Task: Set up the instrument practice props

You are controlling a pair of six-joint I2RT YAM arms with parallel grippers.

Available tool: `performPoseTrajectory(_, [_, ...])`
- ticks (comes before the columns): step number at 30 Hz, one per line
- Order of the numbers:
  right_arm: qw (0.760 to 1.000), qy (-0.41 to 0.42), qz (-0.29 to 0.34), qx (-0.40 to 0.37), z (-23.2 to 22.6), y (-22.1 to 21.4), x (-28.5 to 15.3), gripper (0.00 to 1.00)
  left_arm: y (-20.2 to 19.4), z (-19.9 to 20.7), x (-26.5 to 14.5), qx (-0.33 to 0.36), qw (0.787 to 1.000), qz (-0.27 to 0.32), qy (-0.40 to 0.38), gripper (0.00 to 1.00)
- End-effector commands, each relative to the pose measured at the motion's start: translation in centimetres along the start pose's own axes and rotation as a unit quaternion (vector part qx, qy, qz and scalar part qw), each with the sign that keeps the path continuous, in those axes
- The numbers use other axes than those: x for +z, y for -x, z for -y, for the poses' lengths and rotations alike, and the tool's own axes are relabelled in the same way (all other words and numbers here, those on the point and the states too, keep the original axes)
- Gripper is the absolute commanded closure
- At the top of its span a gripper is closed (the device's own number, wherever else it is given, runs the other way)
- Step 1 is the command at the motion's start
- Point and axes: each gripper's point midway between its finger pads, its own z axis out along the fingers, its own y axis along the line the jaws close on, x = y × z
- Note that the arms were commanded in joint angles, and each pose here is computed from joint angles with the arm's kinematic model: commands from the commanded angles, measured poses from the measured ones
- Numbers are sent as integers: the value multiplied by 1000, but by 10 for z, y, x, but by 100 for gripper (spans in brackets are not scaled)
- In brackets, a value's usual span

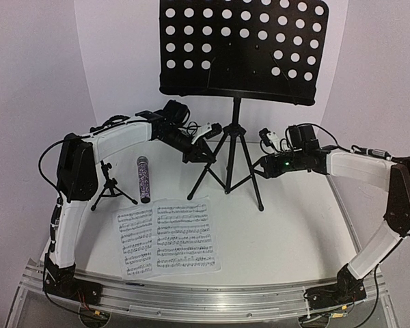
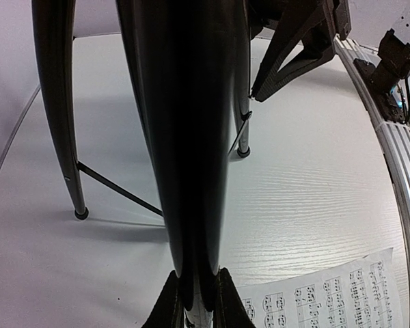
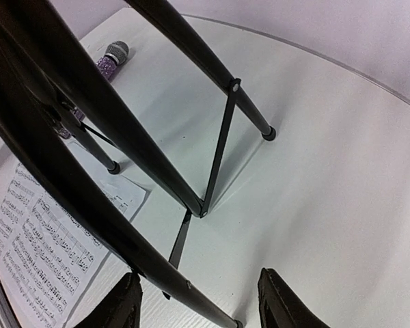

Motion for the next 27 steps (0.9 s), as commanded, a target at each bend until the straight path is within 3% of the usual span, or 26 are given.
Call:
performPoseTrajectory(1, [999,5,33,-5,-5,12,-17,38,17,-15,-16,30,999,20,19,100])
performPoseTrajectory(8, [997,-3,26,-66,2,-47,-10,29,14,-12,-14,20,1000,20,8,100])
performPoseTrajectory(19, [994,20,62,-88,17,-37,49,40,8,-13,-12,23,1000,12,10,100])
performPoseTrajectory(21, [995,31,53,-83,17,-44,60,49,10,-13,-13,23,1000,13,11,100])
performPoseTrajectory(24, [996,25,47,-77,19,-54,65,74,10,-13,-14,25,1000,10,12,100])
performPoseTrajectory(27, [996,18,47,-79,17,-61,55,89,7,-17,-22,22,1000,2,16,100])
